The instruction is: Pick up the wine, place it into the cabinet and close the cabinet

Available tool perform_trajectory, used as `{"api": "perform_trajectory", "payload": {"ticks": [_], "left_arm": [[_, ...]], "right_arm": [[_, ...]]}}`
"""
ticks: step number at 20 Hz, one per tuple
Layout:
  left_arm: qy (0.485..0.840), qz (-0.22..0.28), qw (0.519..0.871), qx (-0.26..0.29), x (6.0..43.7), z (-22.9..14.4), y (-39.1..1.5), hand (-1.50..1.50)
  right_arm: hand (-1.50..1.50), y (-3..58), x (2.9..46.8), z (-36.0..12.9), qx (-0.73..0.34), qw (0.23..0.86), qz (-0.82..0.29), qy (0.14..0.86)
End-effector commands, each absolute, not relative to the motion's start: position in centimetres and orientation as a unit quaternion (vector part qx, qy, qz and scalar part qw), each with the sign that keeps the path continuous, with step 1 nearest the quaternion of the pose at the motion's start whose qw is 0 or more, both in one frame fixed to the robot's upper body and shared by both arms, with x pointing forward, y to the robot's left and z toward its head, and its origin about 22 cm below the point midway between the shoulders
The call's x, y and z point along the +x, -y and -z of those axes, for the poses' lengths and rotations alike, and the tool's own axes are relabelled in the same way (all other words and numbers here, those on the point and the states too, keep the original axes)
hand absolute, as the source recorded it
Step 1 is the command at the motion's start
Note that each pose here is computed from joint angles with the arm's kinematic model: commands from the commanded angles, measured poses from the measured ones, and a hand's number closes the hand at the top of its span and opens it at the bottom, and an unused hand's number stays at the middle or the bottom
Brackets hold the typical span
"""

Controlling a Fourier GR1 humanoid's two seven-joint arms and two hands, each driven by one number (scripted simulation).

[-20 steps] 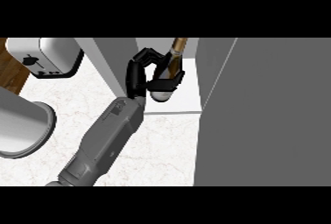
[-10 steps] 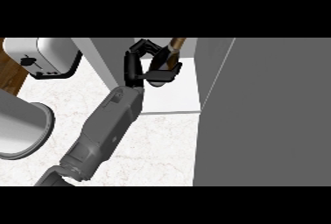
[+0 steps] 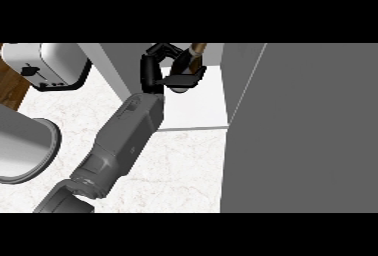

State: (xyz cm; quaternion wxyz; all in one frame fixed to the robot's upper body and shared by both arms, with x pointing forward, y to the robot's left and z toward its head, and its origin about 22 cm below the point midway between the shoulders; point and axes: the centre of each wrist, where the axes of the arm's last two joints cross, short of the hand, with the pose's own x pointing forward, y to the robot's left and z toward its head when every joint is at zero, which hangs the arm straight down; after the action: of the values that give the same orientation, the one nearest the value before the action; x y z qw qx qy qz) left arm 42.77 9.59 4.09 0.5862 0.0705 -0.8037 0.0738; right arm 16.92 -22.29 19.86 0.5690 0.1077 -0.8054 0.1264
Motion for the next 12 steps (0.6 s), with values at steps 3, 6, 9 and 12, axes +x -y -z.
{"api": "perform_trajectory", "payload": {"ticks": [3,6,9,12], "left_arm": [[0.788,-0.132,0.600,0.041,43.5,-5.0,-10.0,1.50],[0.786,-0.122,0.605,0.038,43.0,-3.3,-10.8,1.50],[0.790,-0.134,0.595,0.058,42.9,-3.1,-10.5,1.50],[0.790,-0.130,0.597,0.056,43.0,-2.7,-11.9,1.50]], "right_arm": [[-1.50,22.5,15.3,-19.6,0.126,0.557,-0.135,0.810],[-1.50,21.8,15.9,-19.6,0.130,0.552,-0.123,0.814],[-1.50,22.2,15.0,-19.6,0.137,0.553,-0.127,0.812],[-1.50,23.3,15.7,-20.5,0.136,0.554,-0.134,0.811]]}}
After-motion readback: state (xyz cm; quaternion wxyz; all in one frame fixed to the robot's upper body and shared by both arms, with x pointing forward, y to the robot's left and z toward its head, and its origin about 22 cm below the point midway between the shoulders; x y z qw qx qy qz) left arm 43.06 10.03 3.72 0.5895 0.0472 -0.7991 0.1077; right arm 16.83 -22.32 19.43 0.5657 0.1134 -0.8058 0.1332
